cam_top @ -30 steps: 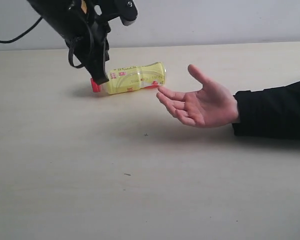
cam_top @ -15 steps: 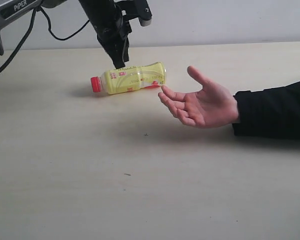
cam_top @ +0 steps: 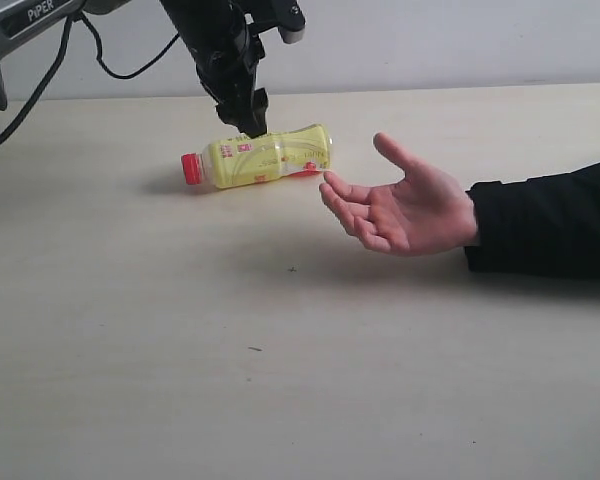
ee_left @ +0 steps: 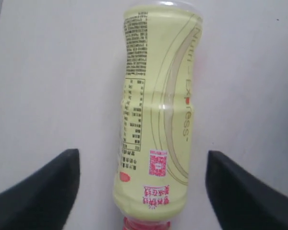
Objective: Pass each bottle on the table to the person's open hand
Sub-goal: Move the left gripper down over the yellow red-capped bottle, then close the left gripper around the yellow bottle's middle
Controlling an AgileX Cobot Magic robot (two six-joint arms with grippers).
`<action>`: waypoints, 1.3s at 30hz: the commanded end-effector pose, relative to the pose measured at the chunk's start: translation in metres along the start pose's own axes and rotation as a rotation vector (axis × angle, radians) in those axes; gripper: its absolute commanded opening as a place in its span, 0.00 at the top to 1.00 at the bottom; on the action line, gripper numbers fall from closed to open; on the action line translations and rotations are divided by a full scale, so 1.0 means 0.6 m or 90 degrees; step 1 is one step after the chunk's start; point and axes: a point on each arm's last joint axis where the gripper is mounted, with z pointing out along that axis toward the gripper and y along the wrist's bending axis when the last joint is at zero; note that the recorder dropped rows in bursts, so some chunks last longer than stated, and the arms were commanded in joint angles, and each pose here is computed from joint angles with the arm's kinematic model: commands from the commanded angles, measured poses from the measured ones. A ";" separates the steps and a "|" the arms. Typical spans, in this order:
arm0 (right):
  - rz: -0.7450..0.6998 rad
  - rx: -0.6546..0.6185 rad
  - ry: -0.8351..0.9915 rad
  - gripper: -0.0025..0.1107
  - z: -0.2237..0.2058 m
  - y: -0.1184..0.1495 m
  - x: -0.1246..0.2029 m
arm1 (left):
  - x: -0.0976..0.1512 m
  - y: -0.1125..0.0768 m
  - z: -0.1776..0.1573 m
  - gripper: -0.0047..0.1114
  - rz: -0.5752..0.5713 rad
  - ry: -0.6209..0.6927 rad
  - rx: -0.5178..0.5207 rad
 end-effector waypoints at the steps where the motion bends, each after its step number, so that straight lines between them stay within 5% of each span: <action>1: 0.001 0.001 -0.005 0.98 0.001 0.000 0.002 | -0.011 -0.008 0.007 0.27 -0.008 0.027 -0.032; 8: 0.001 0.001 -0.005 0.98 0.001 0.000 0.002 | -0.013 -0.031 0.060 0.27 0.063 0.168 -0.096; 37: 0.001 0.001 -0.005 0.98 0.001 0.000 0.002 | -0.014 -0.056 0.145 0.27 0.088 0.163 -0.077; 39: 0.001 0.001 -0.005 0.98 0.001 0.000 0.002 | -0.015 -0.055 0.145 0.34 0.090 0.161 -0.082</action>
